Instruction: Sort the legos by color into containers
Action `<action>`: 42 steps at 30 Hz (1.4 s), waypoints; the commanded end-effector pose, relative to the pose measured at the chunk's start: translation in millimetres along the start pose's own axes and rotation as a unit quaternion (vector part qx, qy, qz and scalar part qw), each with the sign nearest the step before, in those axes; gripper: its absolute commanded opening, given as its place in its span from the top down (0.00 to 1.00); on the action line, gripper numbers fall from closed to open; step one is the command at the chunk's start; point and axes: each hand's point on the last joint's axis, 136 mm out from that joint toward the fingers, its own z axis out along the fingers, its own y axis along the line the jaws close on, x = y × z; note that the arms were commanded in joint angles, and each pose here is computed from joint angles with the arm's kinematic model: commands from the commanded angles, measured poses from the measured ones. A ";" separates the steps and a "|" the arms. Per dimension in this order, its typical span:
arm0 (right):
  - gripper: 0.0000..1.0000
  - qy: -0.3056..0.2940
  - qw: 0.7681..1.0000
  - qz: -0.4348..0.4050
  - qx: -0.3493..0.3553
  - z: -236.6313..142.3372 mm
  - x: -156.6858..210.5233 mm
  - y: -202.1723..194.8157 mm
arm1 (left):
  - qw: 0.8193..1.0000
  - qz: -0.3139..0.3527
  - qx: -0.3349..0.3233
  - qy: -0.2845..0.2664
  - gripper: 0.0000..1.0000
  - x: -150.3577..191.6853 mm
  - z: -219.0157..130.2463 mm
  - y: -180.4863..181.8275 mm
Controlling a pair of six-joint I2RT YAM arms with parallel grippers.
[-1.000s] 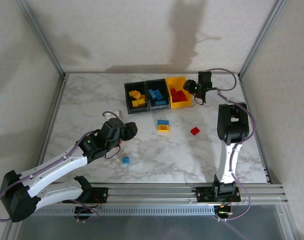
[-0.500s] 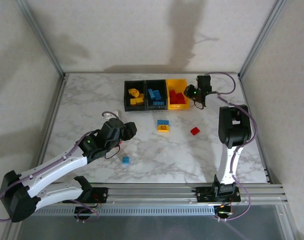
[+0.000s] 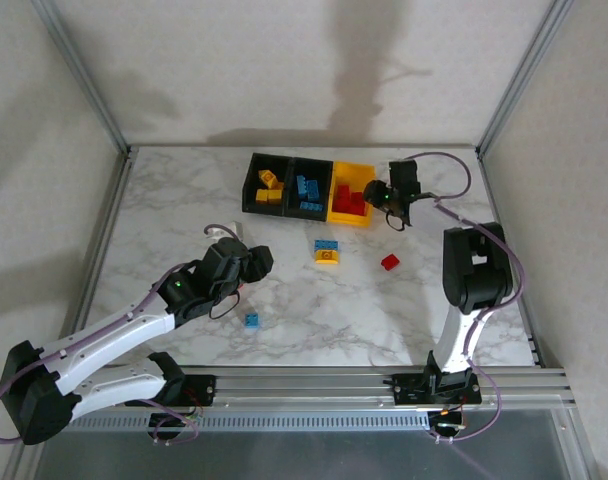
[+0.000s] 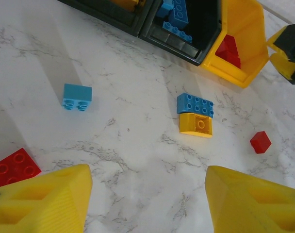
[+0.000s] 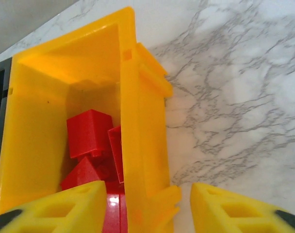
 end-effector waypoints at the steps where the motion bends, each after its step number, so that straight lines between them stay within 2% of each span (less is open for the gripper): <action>1: 0.45 -0.029 0.999 -0.004 0.023 -38.4 -13.1 -0.9 | 1.000 -0.008 -0.007 0.000 0.36 2.7 -0.7 8.0; 4: 0.41 -0.011 0.999 -0.009 0.037 -61.0 2.3 -1.0 | 1.000 -0.017 0.005 0.011 0.31 9.2 1.8 6.9; 8: 0.39 0.031 0.996 -0.002 0.078 -84.6 37.1 -18.7 | 0.999 -0.017 0.021 0.035 0.31 17.0 6.4 -0.5; 10: 0.34 0.043 0.992 0.023 0.116 -98.4 51.8 -37.6 | 0.998 -0.017 0.035 0.046 0.31 20.2 8.5 -6.9; 13: 0.29 0.063 0.987 0.064 0.134 -108.8 74.5 -51.3 | 0.997 -0.017 0.051 0.054 0.31 21.2 10.5 -16.2; 19: 0.32 0.104 0.970 0.114 0.190 -101.4 111.1 -79.3 | 0.991 0.000 0.106 0.081 0.31 29.9 10.6 -43.4; 22: 0.32 0.116 0.964 0.118 0.209 -94.6 121.2 -89.0 | 0.987 0.012 0.137 0.088 0.31 33.0 5.9 -57.1; 30: 0.34 0.137 0.956 0.125 0.228 -70.9 138.7 -100.8 | 0.980 0.031 0.170 0.097 0.31 39.5 0.3 -71.4; 36: 0.41 0.148 0.952 0.126 0.236 -59.0 145.8 -105.0 | 0.982 0.031 0.161 0.097 0.31 41.7 3.8 -67.1; 38: 0.49 0.153 0.952 0.125 0.234 -57.4 148.6 -105.1 | 0.983 0.029 0.154 0.098 0.31 43.1 5.7 -63.7; 41: 0.66 0.154 0.953 0.121 0.230 -58.7 150.5 -104.4 | 0.984 0.028 0.149 0.095 0.31 43.5 6.5 -61.1; 42: 0.68 0.152 0.954 0.121 0.228 -60.8 148.7 -102.8 | 0.984 0.028 0.149 0.094 0.31 43.0 6.5 -60.8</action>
